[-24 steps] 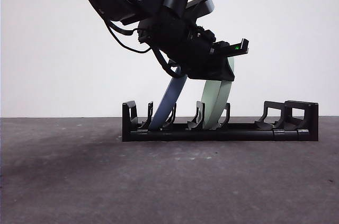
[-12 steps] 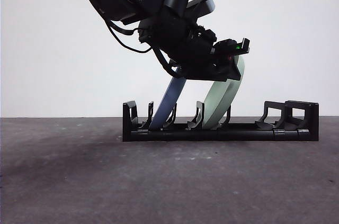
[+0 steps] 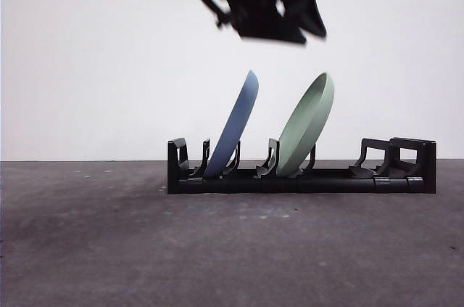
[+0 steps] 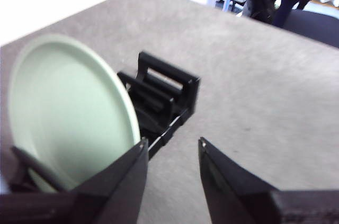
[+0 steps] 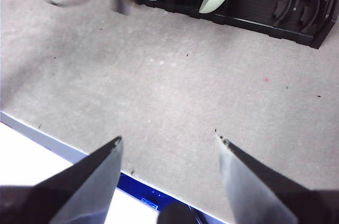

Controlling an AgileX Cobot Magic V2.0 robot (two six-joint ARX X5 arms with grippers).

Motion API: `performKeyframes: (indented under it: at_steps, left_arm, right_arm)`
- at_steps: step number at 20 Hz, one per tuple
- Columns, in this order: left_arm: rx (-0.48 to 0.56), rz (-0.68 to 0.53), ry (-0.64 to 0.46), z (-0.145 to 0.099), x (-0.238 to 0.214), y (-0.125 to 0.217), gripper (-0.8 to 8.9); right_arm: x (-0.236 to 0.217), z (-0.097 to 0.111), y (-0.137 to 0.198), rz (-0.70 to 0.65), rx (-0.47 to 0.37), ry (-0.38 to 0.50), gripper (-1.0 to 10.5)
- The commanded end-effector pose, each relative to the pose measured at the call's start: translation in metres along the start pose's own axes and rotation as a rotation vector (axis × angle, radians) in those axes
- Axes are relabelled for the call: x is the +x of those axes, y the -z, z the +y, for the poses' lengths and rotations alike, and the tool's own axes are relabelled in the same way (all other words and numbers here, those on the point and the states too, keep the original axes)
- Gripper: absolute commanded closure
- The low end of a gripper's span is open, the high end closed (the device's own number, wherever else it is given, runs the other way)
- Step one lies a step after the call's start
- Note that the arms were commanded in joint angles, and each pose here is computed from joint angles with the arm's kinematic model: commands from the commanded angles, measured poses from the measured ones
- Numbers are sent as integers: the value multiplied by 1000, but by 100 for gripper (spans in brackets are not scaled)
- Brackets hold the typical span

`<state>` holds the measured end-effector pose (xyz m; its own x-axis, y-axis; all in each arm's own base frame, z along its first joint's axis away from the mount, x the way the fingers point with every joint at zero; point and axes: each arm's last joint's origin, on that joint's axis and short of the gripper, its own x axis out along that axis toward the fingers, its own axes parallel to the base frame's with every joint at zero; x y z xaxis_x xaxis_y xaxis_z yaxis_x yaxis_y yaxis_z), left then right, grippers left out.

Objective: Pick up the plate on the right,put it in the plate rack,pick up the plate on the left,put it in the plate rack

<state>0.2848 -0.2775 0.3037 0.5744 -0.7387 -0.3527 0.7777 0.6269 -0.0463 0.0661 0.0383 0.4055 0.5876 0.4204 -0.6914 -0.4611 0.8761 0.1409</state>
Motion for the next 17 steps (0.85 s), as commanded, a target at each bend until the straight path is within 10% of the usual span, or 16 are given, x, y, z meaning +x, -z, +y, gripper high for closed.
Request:
performKeyframes:
  at_steps: [1, 10, 17]
  left_arm:
    - [0, 18, 7, -8, -40, -18, 651]
    - [-10, 114, 12, -33, -223, -36, 656]
    - [-20, 180, 12, -41, -281, -19, 658]
  right_arm:
    - [1, 0, 1, 0, -14, -4, 645]
    - [2, 1, 1, 6, -39, -46, 669]
    - [2, 3, 2, 19, -49, -101, 671]
